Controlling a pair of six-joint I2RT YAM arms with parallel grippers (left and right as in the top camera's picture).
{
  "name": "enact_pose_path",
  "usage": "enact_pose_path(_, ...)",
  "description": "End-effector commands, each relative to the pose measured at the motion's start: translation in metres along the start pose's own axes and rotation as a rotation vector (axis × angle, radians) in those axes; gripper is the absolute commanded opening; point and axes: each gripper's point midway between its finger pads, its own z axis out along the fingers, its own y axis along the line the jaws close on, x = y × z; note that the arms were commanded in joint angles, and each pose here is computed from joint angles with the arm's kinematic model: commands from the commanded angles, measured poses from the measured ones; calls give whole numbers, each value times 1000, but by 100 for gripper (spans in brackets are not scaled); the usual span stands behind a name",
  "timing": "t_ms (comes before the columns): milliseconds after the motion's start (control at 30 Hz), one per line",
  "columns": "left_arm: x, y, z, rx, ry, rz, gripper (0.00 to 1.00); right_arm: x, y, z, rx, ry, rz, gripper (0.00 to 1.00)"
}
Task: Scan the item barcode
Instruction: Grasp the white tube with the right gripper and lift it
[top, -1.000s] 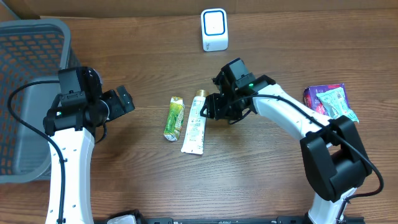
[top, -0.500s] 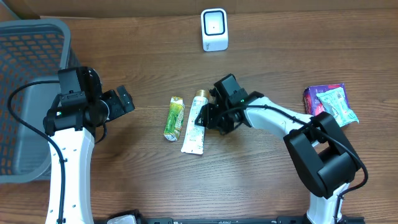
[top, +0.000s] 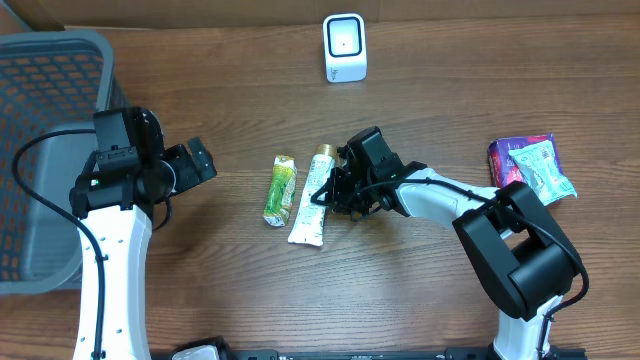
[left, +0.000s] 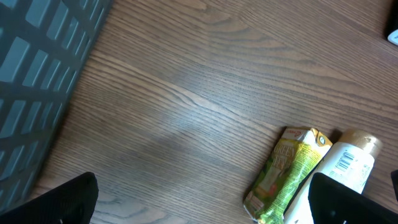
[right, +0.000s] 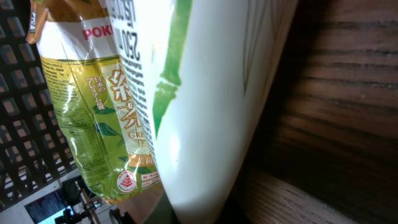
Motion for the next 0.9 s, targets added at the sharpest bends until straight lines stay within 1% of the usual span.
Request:
enact_pose_path(0, 0, -1, -2, 5, -8, 20, 100, 2, -11, -6, 9, 11, -14, 4)
enact_pose_path(167, 0, -1, -2, 5, -8, 19, 100, -4, 27, -52, -145, 2, -246, 4)
enact_pose_path(267, 0, -1, -2, 5, -8, 19, 99, -4, 62, -98, -297, -18, -401, 4)
enact_pose_path(300, 0, -1, -2, 5, -8, 19, 100, -4, 69, -110, -332, -26, -427, 4)
enact_pose_path(333, 0, -1, -2, 5, -8, 19, 100, -3, 80, -129, -386, -39, -468, 4)
enact_pose_path(367, 0, -1, -2, 5, -8, 19, 99, -1, 96, -161, -469, -59, -524, 4)
enact_pose_path(500, 0, -1, -2, 5, -8, 19, 100, 5, 118, -221, -585, -107, -598, 4)
enact_pose_path(600, 0, -1, -2, 5, -8, 19, 100, 8, 126, -248, -621, -128, -602, 4)
enact_pose_path(733, 0, -1, -2, 5, -8, 19, 99, 13, 132, -266, -644, -138, -604, 4)
enact_pose_path(867, 0, -1, -2, 5, -8, 19, 100, 14, 133, -268, -645, -136, -594, 4)
